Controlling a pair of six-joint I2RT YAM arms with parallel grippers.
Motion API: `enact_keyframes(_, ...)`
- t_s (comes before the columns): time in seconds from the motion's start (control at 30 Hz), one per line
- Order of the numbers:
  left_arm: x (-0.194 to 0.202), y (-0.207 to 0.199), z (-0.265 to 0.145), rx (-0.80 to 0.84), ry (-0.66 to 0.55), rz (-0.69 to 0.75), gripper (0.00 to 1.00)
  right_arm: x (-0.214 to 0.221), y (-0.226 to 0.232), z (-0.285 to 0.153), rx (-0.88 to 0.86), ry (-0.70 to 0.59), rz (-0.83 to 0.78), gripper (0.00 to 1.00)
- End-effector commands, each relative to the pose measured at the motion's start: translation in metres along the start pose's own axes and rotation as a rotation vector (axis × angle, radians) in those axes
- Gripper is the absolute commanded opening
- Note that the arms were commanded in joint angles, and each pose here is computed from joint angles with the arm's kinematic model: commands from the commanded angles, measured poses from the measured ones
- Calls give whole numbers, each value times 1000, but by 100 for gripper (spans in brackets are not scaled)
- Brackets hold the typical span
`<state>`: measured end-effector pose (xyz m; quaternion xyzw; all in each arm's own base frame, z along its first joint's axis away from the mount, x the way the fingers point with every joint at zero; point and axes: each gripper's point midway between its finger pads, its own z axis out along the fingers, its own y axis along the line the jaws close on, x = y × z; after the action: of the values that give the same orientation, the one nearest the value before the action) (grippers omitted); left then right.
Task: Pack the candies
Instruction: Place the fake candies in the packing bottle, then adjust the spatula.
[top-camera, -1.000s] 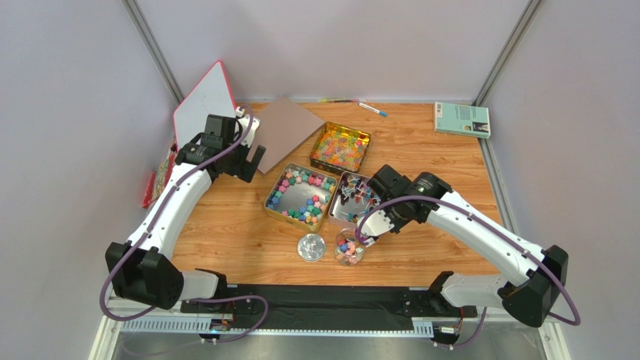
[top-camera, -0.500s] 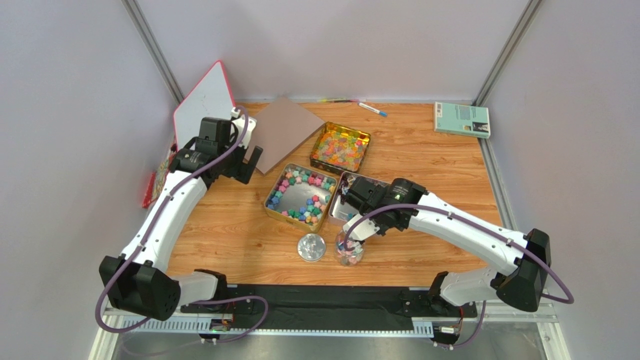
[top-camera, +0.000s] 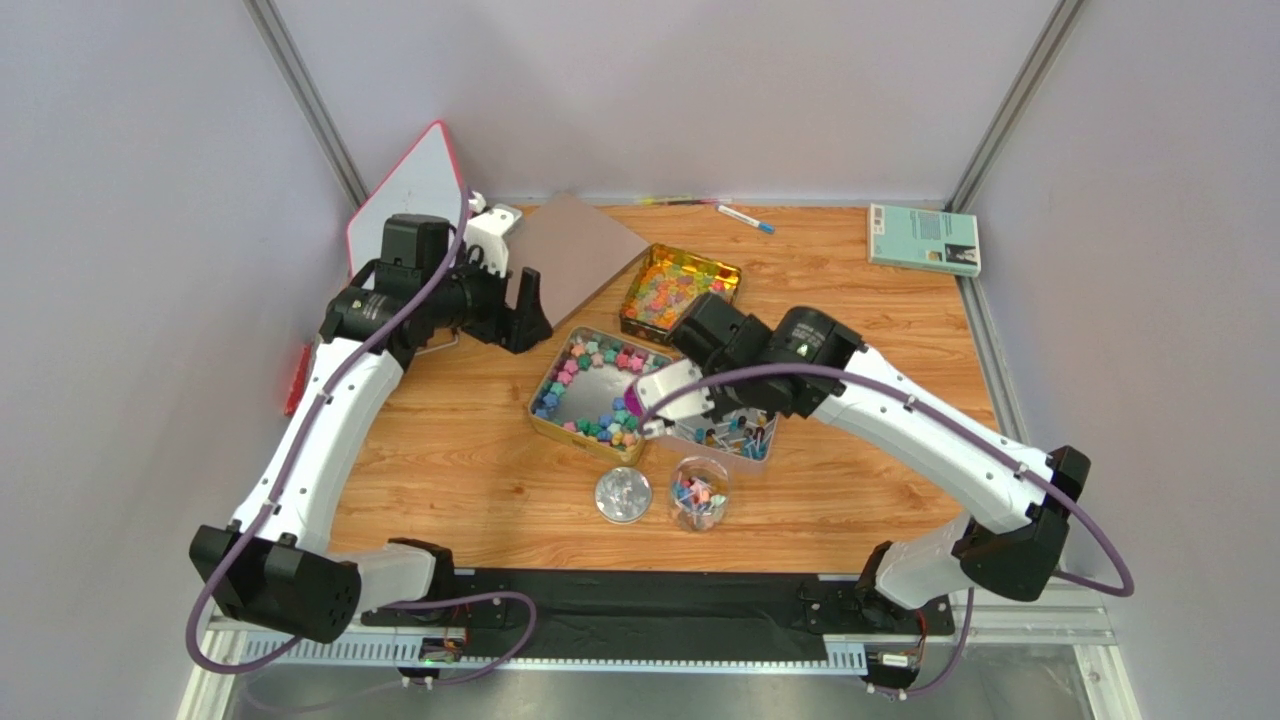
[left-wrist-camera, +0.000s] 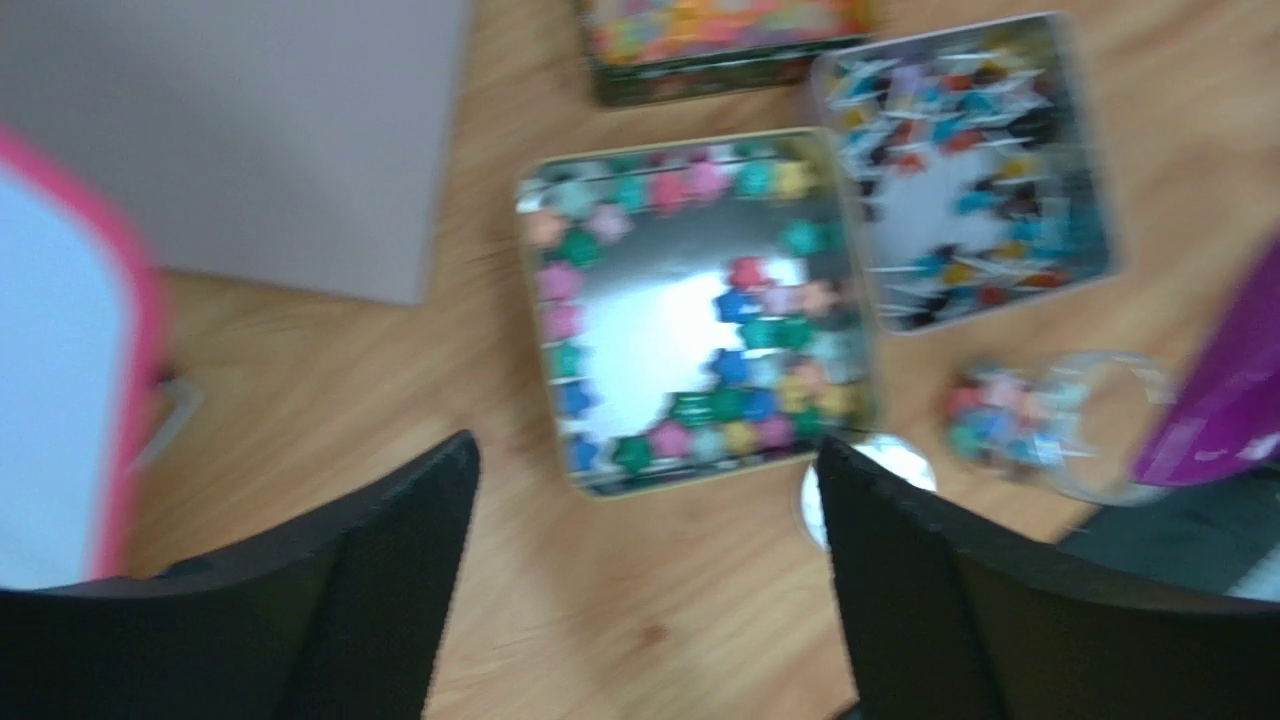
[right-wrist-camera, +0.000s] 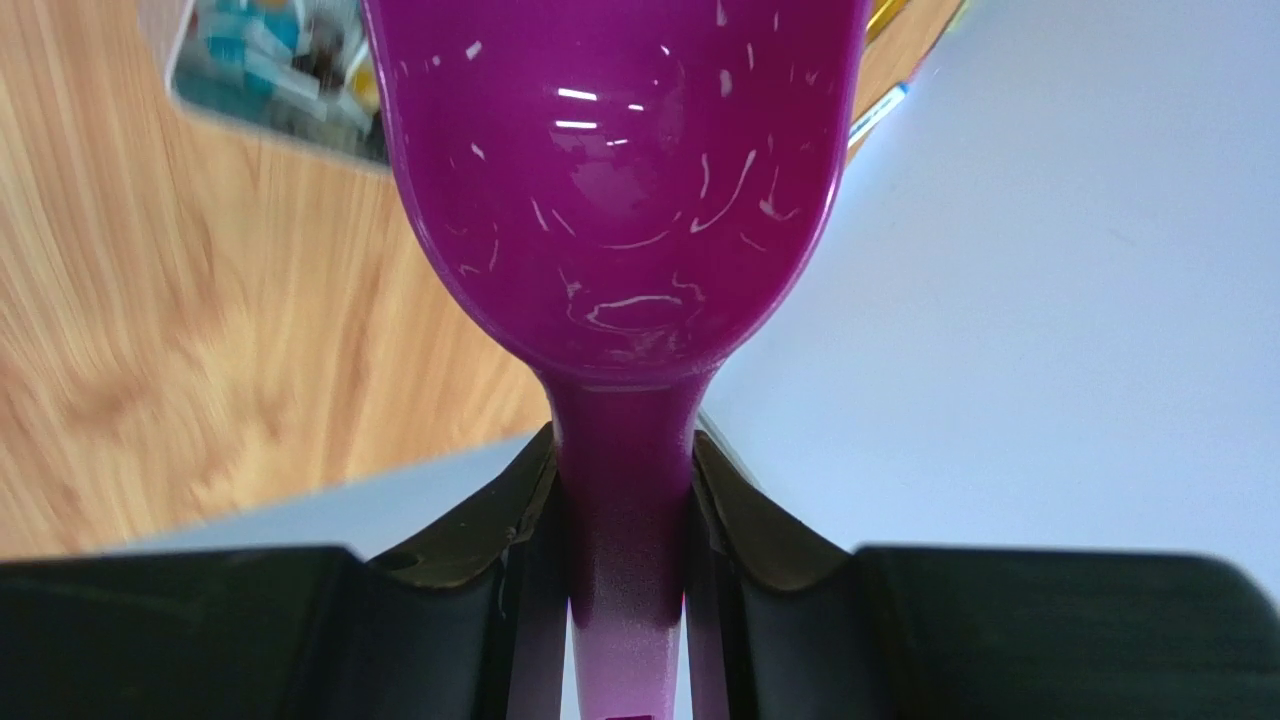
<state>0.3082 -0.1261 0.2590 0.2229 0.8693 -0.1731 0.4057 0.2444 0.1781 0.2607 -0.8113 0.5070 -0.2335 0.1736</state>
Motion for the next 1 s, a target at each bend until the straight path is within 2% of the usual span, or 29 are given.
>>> enact_keyframes(0.0, -21, -86, -19, 498, -54, -124, 77, -8, 12, -14, -111, -157, 275, 0)
enact_keyframes(0.07, -19, -103, -21, 638, -25, -153, 46, -11, 9, -13, -86, -195, 315, 0)
enact_keyframes(0.13, -18, -110, -22, 699, -2, -185, 7, -18, 9, -4, -80, -213, 345, 0)
enact_keyframes(0.2, -18, -111, -18, 723, 13, -198, 6, -23, 10, 3, -93, -220, 385, 0)
enact_keyframes(0.23, -19, -110, -15, 730, 20, -208, 14, -24, 9, 5, -96, -225, 404, 0)
enact_keyframes(0.3, -22, -111, -14, 737, 19, -212, 47, -30, 3, 9, -102, -245, 429, 0)
enact_keyframes(0.33, -22, -109, -11, 724, 25, -223, 82, -30, -3, 8, -93, -250, 455, 0)
enact_keyframes(0.37, -22, -109, -9, 723, 25, -224, 99, -33, -9, 8, -83, -267, 467, 0)
enact_keyframes(0.63, -8, -104, 6, 695, 67, -253, 99, -44, -40, 12, -60, -299, 510, 0)
enact_keyframes(0.73, -1, -102, 13, 671, 90, -267, 99, -47, -56, 1, -25, -344, 534, 0)
enact_keyframes(0.93, 4, -90, 32, 617, 121, -281, 100, -51, -67, -36, 19, -474, 528, 0)
enact_keyframes(0.97, 3, -89, 34, 616, 123, -281, 99, -55, -65, -52, 26, -543, 514, 0)
